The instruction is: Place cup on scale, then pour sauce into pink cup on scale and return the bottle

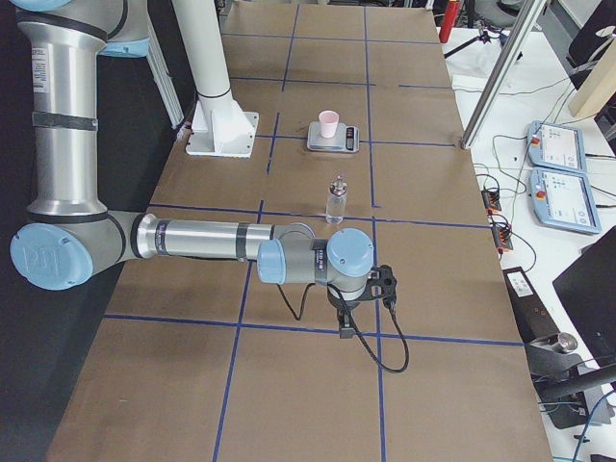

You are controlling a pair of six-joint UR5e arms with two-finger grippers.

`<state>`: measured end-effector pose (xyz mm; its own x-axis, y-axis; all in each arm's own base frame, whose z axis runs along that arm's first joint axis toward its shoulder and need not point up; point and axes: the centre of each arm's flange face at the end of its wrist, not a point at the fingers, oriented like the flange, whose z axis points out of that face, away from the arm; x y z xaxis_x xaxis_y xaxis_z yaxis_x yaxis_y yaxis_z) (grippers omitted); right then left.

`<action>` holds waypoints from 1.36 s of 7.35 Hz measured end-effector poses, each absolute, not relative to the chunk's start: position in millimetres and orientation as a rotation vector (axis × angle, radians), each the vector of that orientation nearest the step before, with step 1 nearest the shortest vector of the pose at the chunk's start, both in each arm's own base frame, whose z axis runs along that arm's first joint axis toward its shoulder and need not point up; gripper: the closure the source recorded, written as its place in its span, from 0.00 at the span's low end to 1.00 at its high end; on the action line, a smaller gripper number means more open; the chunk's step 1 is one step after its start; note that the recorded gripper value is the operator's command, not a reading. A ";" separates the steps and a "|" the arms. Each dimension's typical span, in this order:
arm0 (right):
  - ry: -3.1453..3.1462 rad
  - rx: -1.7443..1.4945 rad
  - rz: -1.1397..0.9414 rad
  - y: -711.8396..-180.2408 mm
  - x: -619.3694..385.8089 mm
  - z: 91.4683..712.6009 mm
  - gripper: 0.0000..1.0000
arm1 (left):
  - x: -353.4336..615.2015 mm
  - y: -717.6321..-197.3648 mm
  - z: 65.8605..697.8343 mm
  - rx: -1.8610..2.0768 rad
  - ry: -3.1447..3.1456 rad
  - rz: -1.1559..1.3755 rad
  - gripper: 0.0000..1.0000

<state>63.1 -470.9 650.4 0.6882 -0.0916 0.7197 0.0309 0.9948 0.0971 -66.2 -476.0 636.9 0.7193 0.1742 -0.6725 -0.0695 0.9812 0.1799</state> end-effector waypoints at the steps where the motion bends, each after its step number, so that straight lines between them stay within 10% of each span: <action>1: -0.808 0.079 -0.069 -471.0 63.1 650.7 0.00 | -66.2 -475.8 637.3 0.150 0.756 0.137 0.00; 10: -0.808 0.079 -0.069 -471.0 63.1 650.9 0.00 | -67.0 -475.7 638.3 0.169 0.755 0.143 0.00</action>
